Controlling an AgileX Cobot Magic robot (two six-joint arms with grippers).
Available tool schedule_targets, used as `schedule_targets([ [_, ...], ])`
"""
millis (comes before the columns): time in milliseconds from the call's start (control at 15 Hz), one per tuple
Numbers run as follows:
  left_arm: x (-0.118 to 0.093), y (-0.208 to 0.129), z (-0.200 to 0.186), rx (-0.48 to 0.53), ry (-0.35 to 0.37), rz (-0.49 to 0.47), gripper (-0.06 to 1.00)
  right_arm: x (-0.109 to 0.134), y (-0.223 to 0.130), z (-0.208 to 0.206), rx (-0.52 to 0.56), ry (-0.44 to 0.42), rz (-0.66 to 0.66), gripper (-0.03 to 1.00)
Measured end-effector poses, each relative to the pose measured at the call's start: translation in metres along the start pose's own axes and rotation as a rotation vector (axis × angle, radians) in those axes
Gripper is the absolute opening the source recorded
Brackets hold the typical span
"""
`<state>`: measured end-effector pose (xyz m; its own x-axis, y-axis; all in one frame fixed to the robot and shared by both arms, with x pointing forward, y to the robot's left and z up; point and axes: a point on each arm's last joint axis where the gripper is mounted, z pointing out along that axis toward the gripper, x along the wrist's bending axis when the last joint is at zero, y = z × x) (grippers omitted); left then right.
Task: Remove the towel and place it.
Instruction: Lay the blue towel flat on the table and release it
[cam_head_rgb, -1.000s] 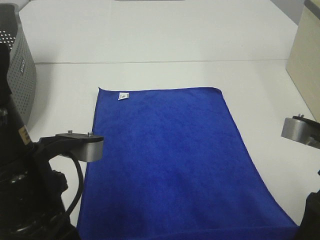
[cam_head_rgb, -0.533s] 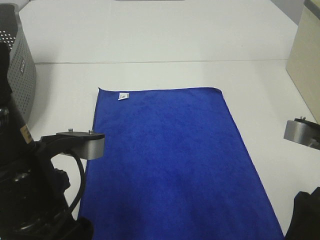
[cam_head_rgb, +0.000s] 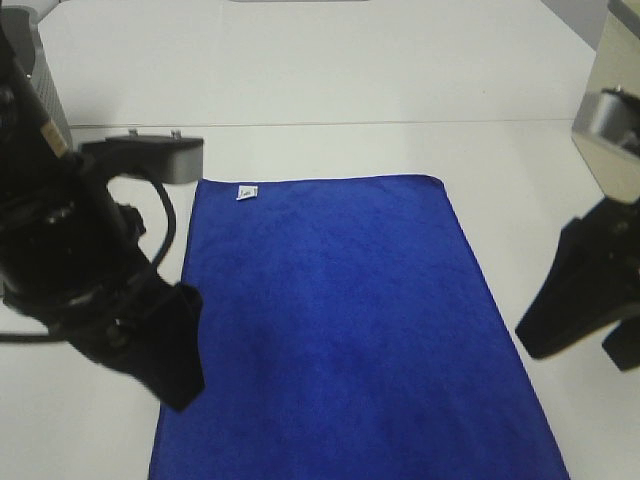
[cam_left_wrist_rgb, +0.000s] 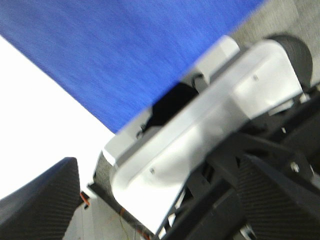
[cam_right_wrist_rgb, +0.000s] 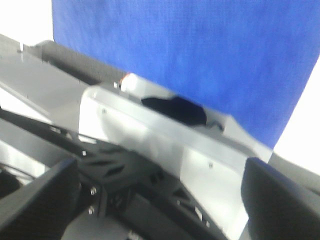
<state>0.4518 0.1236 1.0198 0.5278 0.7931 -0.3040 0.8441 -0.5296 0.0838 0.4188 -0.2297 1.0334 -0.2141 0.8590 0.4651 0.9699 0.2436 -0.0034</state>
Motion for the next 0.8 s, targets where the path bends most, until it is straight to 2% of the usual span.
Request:
schedule_targets([
  [200, 0.039, 0.026, -0.038, -0.190, 0.049, -0.107, 0.79, 0.007, 0.038, -0.025, -0.078, -0.019, -0.038, 0.85],
  [333, 0.065, 0.048, -0.061, -0.281, 0.080, -0.161, 0.79, 0.007, 0.077, -0.035, -0.102, -0.029, -0.061, 0.85],
  [533, 0.087, 0.091, -0.075, -0.345, 0.097, -0.171, 0.79, -0.010, 0.153, -0.055, -0.199, -0.018, -0.045, 0.85],
  [600, 0.090, 0.098, -0.072, -0.342, 0.096, -0.172, 0.79, -0.017, 0.165, -0.060, -0.225, -0.010, -0.033, 0.85],
  [667, 0.098, 0.118, -0.066, -0.346, 0.094, -0.181, 0.79, -0.035, 0.192, -0.074, -0.300, 0.013, -0.001, 0.85],
  [800, 0.106, 0.136, -0.056, -0.347, 0.092, -0.200, 0.79, -0.055, 0.216, -0.077, -0.339, 0.037, 0.026, 0.85],
])
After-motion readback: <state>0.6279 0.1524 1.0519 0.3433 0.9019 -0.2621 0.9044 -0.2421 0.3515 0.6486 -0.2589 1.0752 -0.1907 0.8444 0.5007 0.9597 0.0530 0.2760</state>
